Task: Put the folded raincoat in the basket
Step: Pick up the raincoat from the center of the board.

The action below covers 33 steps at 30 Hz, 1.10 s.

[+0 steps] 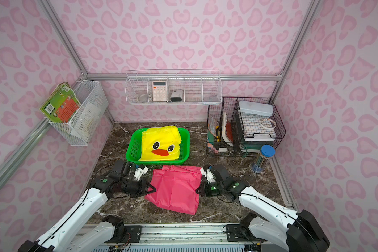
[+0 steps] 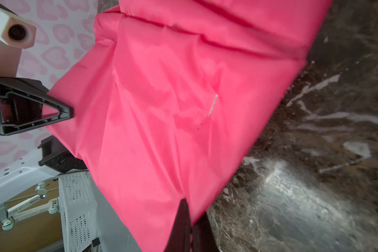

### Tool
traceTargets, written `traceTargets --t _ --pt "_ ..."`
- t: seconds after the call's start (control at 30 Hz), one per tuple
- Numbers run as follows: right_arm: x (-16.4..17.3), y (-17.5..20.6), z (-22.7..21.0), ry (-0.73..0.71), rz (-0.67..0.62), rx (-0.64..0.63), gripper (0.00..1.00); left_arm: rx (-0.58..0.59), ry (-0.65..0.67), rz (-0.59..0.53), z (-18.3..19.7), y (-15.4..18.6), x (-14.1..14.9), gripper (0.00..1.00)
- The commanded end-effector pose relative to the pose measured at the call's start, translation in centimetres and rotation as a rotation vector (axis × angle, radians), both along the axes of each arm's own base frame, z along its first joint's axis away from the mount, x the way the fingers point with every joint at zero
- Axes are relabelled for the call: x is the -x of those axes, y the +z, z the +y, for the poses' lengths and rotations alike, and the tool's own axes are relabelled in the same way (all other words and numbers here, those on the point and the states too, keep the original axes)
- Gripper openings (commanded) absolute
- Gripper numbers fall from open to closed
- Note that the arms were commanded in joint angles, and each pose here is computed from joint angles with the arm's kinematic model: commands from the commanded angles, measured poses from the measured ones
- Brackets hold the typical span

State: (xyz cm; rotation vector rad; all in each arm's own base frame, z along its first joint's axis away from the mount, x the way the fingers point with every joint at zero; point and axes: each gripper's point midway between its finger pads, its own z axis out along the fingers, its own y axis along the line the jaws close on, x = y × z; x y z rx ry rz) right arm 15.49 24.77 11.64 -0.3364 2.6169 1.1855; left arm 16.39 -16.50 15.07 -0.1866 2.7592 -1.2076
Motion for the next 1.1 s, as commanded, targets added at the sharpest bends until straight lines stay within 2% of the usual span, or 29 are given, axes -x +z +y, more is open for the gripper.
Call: traceTargets --t 0.0,0.27,0.53,0.73,0.9,1.07 --pt "0.7 1.2 -1.0 -0.013 0.002 0.025 0.0 0.023 0.02 0.037 0.2 1.8 1.7 0.0" --pt "-1.2 7.3 -1.7 -0.061 -0.102 -0.059 0.0 0.061 0.077 -0.126 0.3 8.1 0.1 0.0" --pt "-8.3 13.8 -0.7 -0.132 -0.285 -0.139 0.0 -0.037 0.128 -0.312 1.2 11.5 -4.8 0.0" --pt "-14.8 16.2 1.8 -0.15 -0.364 -0.18 0.0 -0.152 0.171 -0.34 2.2 11.2 -10.2 0.0" --pt "-20.0 15.5 3.8 -0.161 -0.359 -0.177 0.0 -0.192 0.212 -0.351 3.9 10.3 -14.8 0.0" --pt "-25.0 14.0 5.7 -0.174 -0.342 -0.169 0.0 -0.224 0.272 -0.314 6.9 8.1 -19.0 0.0"
